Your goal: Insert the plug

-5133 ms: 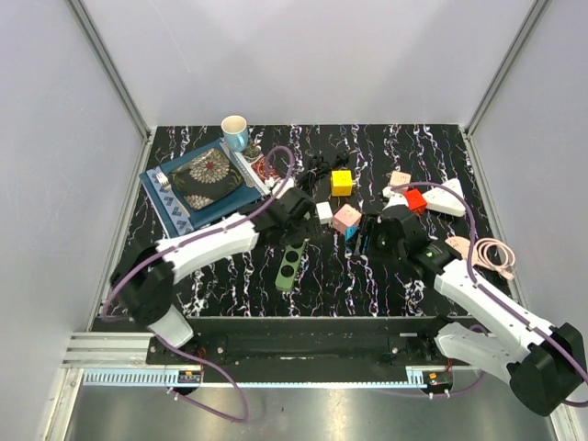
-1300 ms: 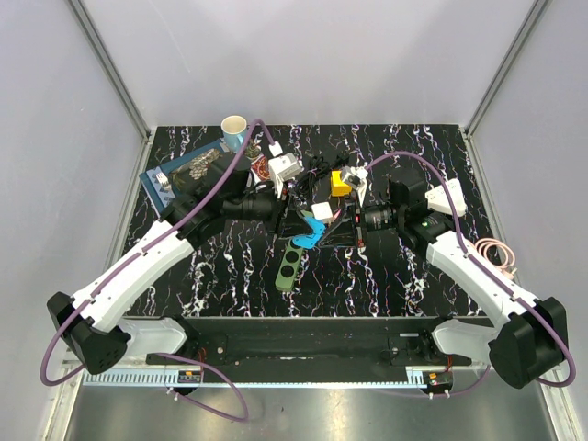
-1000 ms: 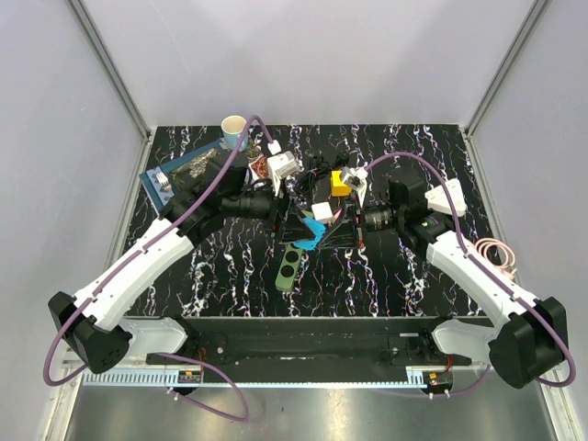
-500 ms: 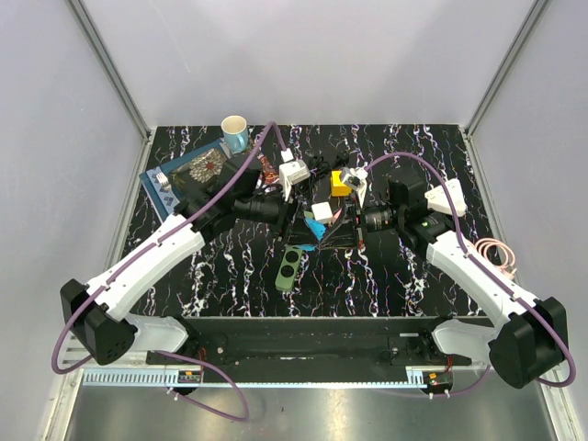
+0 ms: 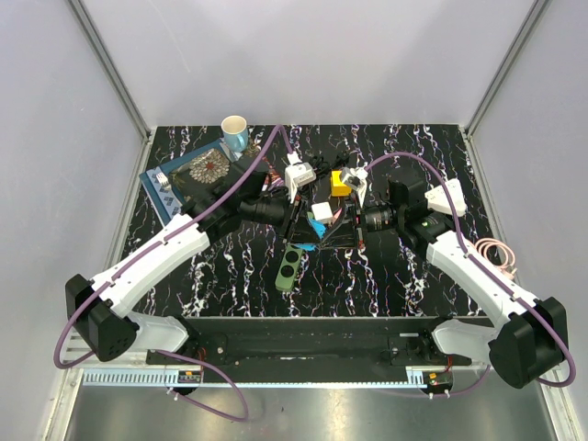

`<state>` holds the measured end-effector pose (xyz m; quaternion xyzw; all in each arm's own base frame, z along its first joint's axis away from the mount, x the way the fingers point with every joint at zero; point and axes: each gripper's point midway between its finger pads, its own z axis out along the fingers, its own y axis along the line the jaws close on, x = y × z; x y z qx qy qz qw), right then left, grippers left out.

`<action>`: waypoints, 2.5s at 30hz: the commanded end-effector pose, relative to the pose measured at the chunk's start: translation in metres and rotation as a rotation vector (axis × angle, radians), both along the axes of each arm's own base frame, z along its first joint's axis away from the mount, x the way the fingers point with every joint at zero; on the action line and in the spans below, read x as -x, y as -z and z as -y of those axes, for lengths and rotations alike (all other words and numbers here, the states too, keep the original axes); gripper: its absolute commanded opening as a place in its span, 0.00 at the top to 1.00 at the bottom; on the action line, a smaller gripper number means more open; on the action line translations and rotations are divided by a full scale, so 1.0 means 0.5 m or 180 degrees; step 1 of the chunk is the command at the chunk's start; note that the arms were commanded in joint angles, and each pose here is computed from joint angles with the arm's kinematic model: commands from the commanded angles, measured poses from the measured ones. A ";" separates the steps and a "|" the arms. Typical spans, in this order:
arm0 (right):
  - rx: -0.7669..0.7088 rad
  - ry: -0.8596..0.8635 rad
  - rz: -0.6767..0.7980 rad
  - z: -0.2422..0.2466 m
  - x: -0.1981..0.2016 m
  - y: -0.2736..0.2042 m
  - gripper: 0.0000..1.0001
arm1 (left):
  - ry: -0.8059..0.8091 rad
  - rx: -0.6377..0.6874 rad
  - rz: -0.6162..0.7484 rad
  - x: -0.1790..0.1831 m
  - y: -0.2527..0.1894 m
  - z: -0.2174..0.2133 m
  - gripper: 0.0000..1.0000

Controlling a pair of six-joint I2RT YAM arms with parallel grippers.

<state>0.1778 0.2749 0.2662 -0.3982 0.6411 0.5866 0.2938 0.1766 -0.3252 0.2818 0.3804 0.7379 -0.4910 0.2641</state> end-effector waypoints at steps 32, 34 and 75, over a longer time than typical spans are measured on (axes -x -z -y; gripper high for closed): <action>0.1622 0.2518 -0.0624 0.154 -0.134 0.168 0.00 | -0.1678 -0.2489 -0.0339 -0.081 0.257 -0.203 1.00; 0.1734 0.2763 -0.0672 0.175 -0.143 0.186 0.00 | -0.1709 -0.2547 -0.0418 -0.079 0.268 -0.198 1.00; 0.2226 0.3676 -0.0778 0.272 -0.165 0.278 0.00 | -0.1841 -0.3131 -0.0843 -0.063 0.440 -0.164 1.00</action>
